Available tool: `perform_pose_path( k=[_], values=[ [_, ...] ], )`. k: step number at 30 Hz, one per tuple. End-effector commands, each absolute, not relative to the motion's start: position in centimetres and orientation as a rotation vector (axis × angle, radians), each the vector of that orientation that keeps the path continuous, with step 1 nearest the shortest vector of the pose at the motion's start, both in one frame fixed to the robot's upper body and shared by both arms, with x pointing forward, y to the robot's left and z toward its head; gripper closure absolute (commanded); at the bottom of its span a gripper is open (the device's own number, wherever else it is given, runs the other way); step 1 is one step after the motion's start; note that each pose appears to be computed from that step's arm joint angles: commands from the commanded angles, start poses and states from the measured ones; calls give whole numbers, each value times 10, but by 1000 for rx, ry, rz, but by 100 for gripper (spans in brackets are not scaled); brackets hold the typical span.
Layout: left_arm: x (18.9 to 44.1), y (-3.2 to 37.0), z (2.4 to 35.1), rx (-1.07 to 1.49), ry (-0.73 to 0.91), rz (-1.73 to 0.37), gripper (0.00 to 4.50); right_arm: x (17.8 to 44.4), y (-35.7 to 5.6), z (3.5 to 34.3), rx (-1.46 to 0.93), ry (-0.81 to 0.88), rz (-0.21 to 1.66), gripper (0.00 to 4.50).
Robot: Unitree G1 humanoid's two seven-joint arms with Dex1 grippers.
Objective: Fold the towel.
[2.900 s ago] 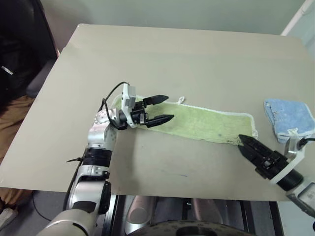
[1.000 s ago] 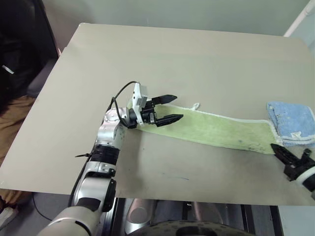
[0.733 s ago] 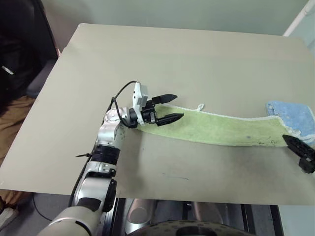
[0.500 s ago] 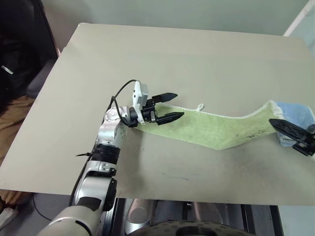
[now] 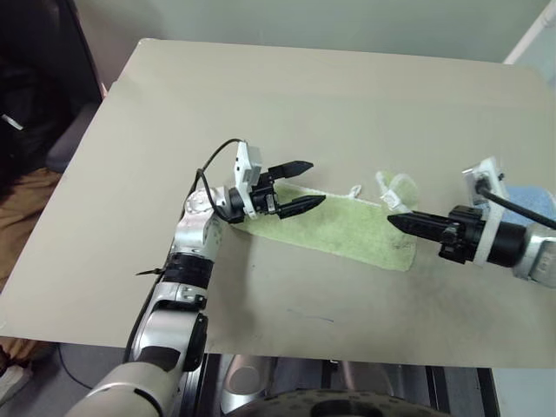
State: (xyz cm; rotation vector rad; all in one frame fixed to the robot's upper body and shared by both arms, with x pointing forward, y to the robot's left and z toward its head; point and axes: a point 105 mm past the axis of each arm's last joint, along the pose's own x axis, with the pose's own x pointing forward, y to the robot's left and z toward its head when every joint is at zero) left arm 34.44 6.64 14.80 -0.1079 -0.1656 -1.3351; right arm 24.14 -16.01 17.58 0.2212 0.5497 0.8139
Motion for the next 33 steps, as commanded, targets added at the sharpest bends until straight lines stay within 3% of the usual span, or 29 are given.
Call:
perform_pose_path(
  k=[1,8,18,30,31,33],
  values=[
    [343,69,156,-90,-213,-1335,0,245,-148,157,204,594,838,443],
    [342,74,154,-75,-210,-1324,0,256,-127,124,183,648,849,443],
    [343,75,154,-72,-211,-1324,0,268,-131,116,166,631,805,443],
    [344,72,160,-76,-223,-1341,0,259,-136,149,204,477,857,32],
    [343,71,161,-76,-223,-1344,0,260,-141,152,220,461,837,4],
    [343,70,163,-82,-227,-1353,0,264,-152,157,236,424,786,4]
  ],
)
